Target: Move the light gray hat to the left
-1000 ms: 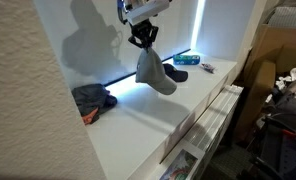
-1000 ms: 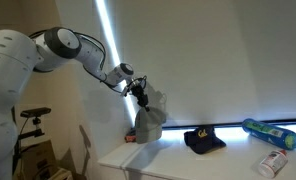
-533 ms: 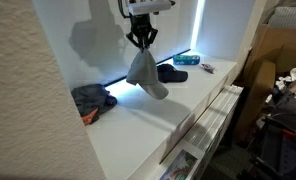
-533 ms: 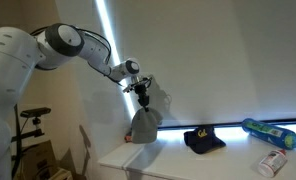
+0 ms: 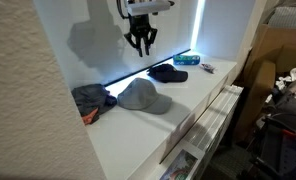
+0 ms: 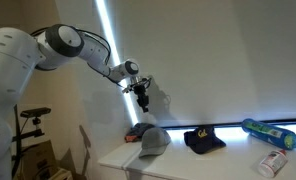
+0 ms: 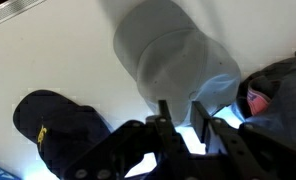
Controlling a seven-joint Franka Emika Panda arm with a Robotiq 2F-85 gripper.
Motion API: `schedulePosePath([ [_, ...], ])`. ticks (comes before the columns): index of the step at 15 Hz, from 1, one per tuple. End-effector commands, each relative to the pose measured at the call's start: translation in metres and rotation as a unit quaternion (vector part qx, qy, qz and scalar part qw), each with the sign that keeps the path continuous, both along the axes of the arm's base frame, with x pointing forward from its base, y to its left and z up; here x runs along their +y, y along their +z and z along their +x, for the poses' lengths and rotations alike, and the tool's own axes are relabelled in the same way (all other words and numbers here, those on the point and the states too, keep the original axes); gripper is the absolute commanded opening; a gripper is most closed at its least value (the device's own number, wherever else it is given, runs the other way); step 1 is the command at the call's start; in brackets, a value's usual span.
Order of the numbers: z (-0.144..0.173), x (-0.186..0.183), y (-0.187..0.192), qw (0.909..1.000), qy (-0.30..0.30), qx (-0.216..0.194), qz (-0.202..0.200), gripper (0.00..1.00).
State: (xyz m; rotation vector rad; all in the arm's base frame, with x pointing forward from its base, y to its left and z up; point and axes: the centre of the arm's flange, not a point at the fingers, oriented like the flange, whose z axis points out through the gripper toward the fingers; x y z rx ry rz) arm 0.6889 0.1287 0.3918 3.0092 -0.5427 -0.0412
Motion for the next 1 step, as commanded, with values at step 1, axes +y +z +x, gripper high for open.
schedulePosePath([
  [1, 0.0, 0.0, 0.0, 1.0, 0.0, 0.0, 0.0, 0.3],
])
